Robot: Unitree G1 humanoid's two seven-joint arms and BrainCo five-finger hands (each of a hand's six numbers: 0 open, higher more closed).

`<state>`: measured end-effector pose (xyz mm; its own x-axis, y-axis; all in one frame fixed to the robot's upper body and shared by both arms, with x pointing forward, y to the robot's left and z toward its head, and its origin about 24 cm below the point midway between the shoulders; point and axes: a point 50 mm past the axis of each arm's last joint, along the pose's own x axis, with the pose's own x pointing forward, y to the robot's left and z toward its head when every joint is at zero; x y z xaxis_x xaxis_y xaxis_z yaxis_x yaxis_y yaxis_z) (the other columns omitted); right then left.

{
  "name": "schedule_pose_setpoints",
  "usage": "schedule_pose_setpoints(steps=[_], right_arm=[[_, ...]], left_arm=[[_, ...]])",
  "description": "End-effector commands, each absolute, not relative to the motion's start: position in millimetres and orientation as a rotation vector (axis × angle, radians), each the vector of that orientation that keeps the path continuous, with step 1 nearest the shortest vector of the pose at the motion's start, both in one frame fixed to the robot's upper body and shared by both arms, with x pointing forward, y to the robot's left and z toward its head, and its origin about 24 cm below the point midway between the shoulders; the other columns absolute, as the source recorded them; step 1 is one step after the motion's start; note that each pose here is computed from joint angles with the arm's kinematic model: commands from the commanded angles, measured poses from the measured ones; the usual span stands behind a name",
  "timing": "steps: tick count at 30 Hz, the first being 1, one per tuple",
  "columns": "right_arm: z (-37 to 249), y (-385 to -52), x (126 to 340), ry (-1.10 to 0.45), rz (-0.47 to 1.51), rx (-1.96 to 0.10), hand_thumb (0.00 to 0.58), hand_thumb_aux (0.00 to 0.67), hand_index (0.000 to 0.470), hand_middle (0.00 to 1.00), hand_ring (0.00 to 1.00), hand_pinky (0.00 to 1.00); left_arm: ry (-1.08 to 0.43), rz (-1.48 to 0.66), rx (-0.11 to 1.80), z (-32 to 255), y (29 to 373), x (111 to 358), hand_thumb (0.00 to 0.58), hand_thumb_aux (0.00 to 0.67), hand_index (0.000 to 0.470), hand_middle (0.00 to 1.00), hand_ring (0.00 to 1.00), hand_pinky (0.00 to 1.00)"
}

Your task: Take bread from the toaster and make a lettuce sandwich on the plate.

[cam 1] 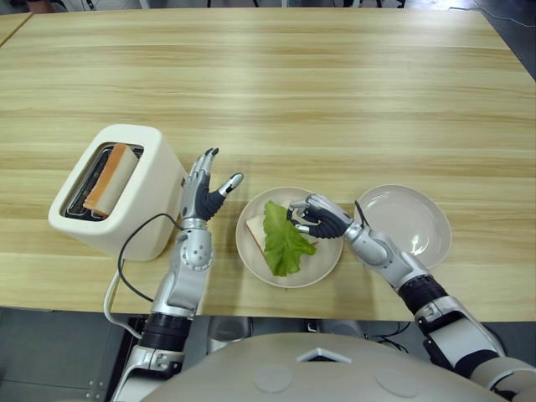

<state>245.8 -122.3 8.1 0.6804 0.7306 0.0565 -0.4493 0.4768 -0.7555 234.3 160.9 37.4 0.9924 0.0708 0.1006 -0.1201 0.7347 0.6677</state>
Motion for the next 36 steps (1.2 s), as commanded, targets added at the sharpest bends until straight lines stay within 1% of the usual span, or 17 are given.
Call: schedule_pose_setpoints(steps=[1, 7, 20, 32, 33, 34, 35, 36], right_arm=[[6.9, -129.7, 246.3, -0.368, 0.731, -0.801, 0.58, 0.67, 0.46, 1.0, 1.0, 1.0], [7.7, -131.5, 250.2, -0.368, 0.708, -0.805, 0.58, 0.67, 0.46, 1.0, 1.0, 1.0], [8.9, -110.6, 276.0, -0.395, 0.719, -0.823, 0.58, 0.67, 0.46, 1.0, 1.0, 1.0], [2.2, -117.9, 270.0, -0.377, 0.736, -0.837, 0.58, 0.67, 0.46, 1.0, 1.0, 1.0], [2.3, -119.7, 269.6, -0.374, 0.735, -0.841, 0.485, 0.399, 0.274, 1.0, 1.0, 1.0], [2.5, -120.8, 269.4, -0.372, 0.734, -0.843, 0.485, 0.399, 0.274, 1.0, 1.0, 1.0], [3.0, -122.0, 269.5, -0.37, 0.729, -0.844, 0.0, 0.0, 0.0, 1.0, 1.0, 1.0], [3.9, -123.3, 269.8, -0.37, 0.724, -0.845, 0.0, 0.0, 0.0, 1.0, 1.0, 1.0]], left_arm=[[-0.053, 0.1, 0.724, 33.5, 161.2, 235.6, 0.0, 0.0, 0.0, 0.0, 0.0, 0.0], [-0.047, 0.096, 0.722, 31.3, 160.3, 235.1, 0.0, 0.0, 0.0, 0.0, 0.0, 0.0], [-0.048, 0.068, 0.718, 28.7, 155.6, 238.8, 0.0, 0.0, 0.0, 0.0, 0.0, 0.0], [-0.043, 0.076, 0.719, 27.5, 156.8, 238.5, 0.0, 0.0, 0.0, 0.0, 0.0, 0.0], [-0.044, 0.076, 0.719, 27.5, 156.7, 238.7, 0.0, 0.0, 0.0, 0.0, 0.0, 0.0], [-0.044, 0.075, 0.719, 27.5, 156.7, 238.8, 0.0, 0.0, 0.0, 0.0, 0.0, 0.0], [-0.044, 0.075, 0.718, 27.5, 156.8, 239.0, 0.0, 0.0, 0.0, 0.0, 0.0, 0.0], [-0.045, 0.075, 0.718, 27.4, 156.8, 239.1, 0.0, 0.0, 0.0, 0.0, 0.0, 0.0]])
